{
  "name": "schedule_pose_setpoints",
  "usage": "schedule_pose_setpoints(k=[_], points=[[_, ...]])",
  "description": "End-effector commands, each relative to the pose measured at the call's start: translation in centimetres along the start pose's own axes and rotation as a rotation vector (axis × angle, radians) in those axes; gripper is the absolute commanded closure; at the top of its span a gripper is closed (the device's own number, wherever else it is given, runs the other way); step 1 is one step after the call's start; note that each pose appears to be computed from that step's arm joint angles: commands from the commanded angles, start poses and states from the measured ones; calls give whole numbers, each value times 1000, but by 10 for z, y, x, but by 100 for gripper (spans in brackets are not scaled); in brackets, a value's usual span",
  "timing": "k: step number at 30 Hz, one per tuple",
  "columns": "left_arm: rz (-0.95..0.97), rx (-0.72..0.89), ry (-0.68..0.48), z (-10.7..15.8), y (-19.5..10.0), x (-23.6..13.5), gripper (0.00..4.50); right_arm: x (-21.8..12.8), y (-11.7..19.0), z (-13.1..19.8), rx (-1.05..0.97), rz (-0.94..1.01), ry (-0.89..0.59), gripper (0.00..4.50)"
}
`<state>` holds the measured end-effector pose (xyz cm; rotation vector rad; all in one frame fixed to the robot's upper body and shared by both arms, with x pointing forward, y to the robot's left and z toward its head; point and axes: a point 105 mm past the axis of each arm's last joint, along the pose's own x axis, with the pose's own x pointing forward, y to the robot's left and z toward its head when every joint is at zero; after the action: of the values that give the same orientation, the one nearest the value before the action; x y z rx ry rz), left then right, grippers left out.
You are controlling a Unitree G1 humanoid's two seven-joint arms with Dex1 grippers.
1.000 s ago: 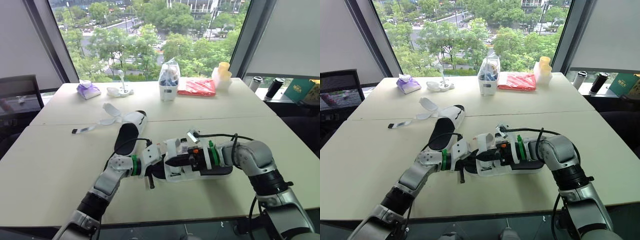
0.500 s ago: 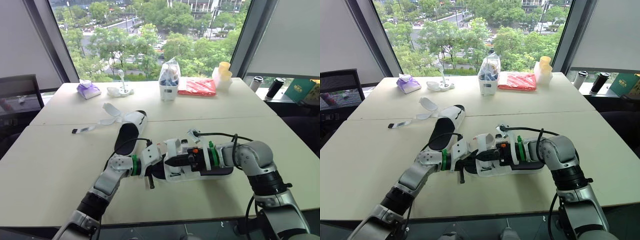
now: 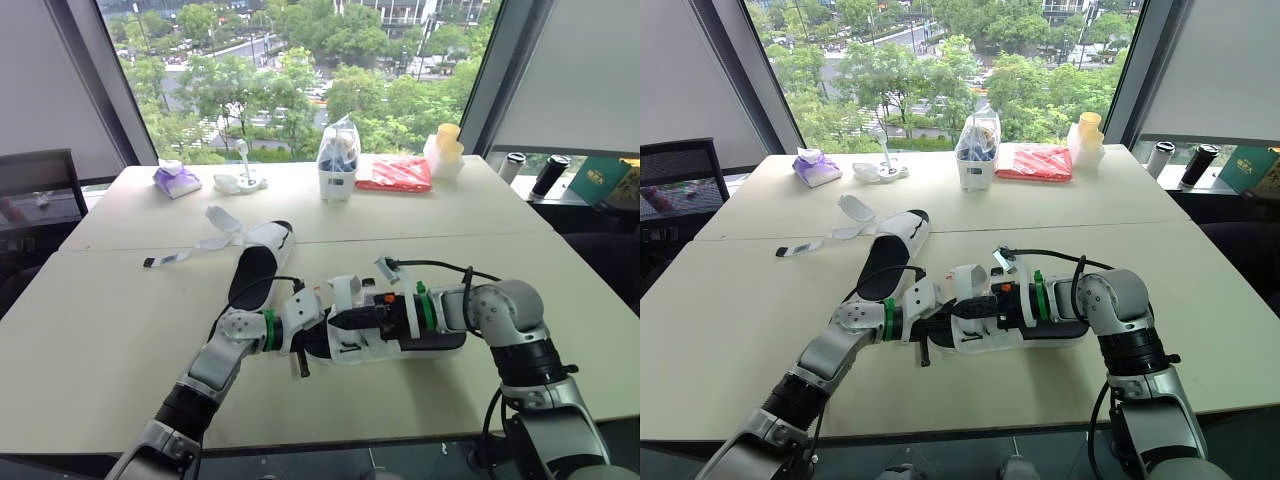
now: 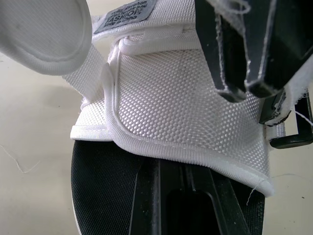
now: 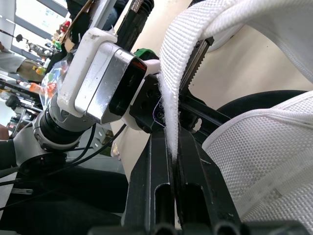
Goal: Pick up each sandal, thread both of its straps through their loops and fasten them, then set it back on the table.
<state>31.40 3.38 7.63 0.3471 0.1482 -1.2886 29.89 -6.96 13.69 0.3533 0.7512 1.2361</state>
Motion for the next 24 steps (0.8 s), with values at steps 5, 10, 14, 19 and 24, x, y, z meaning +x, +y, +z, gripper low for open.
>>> schedule_pose_setpoints(k=[5, 10, 14, 19, 24], points=[[-61, -88, 98, -32, -21, 12, 450, 5, 17, 9, 35, 110, -10, 447], [-60, -88, 97, -32, -21, 13, 450, 4, 14, 2, 58, 99, 22, 447], [-59, -92, 101, -34, -22, 12, 450, 7, -5, -15, -93, -35, 122, 447], [-58, -95, 102, -35, -23, 12, 450, 7, -17, -27, -389, -97, 227, 447], [-55, -97, 102, -35, -22, 11, 450, 5, -18, -22, -675, -106, 252, 447]])
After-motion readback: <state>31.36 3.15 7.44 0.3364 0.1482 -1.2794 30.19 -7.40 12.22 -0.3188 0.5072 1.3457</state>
